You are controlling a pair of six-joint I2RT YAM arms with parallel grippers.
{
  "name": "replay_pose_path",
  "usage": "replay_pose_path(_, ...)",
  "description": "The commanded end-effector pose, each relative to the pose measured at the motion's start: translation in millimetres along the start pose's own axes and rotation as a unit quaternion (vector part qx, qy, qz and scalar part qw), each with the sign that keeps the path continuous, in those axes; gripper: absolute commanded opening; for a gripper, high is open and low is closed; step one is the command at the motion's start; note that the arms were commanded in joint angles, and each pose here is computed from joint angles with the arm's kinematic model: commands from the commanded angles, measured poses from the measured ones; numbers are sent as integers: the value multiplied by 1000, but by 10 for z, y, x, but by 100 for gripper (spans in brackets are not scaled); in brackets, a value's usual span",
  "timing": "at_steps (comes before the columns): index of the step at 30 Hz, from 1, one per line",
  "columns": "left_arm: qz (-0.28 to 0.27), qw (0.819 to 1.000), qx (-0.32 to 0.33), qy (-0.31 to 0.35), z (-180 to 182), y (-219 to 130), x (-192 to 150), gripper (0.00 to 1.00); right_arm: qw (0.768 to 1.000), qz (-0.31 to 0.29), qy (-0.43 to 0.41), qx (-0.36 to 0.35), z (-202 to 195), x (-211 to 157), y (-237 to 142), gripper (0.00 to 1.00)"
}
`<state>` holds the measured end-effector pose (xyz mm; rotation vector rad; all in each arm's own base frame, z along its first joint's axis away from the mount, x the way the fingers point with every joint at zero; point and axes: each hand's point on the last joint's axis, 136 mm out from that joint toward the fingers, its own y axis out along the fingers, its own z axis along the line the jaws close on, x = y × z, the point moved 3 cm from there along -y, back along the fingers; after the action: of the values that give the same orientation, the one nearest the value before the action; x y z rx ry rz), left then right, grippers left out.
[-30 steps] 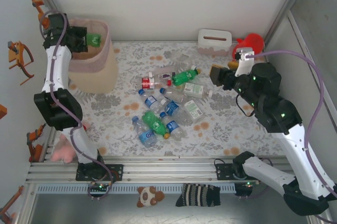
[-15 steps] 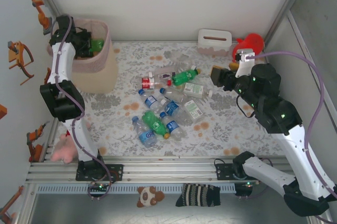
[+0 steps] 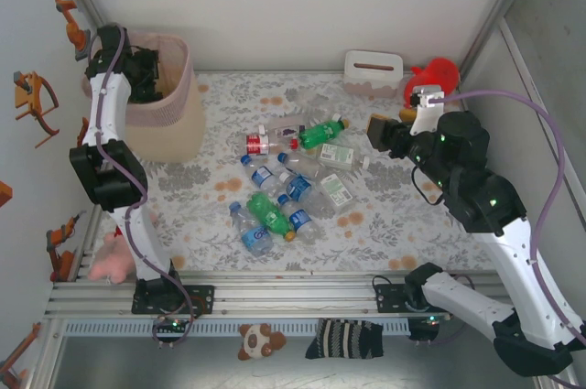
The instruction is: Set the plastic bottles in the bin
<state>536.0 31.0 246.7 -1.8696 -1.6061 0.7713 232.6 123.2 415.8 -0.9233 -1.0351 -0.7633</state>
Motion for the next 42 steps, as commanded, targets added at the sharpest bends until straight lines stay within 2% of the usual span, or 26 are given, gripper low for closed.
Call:
replay_pose_path(1, -3, 999, -36, 16, -214, -387, -79, 82, 1000, -2, -2, -3, -8, -8, -38, 68)
replay_pose_path(6, -1, 996, -76, 40, -363, -648, -150, 77, 1000, 8, 0, -7, -17, -45, -6, 68)
replay_pose_path(8, -6, 990, -124, 73, -498, -789, -184, 76, 1000, 16, 0, -11, -29, -70, 22, 68)
replay_pose_path(13, -27, 963, -232, 133, -659, -1217, -271, 76, 998, 52, -3, -20, -50, -193, 119, 67)
replay_pose_path(18, -14, 936, -274, 221, -647, -1519, -462, 76, 996, 83, -3, -19, -44, -307, 231, 67)
replay_pose_path(24, -13, 899, -281, 335, -333, -1779, -684, 76, 993, 120, -4, -16, -32, -443, 392, 67)
replay_pose_path(29, -28, 861, -225, 455, 137, -1809, -842, 76, 988, 152, 1, -6, 1, -580, 548, 66)
replay_pose_path(35, -11, 820, -234, 523, 567, -1860, -999, 76, 979, 203, 6, -8, 0, -780, 737, 65)
replay_pose_path(42, 17, 793, -259, 552, 882, -1961, -1165, 76, 964, 267, 16, 0, 31, -1050, 961, 65)
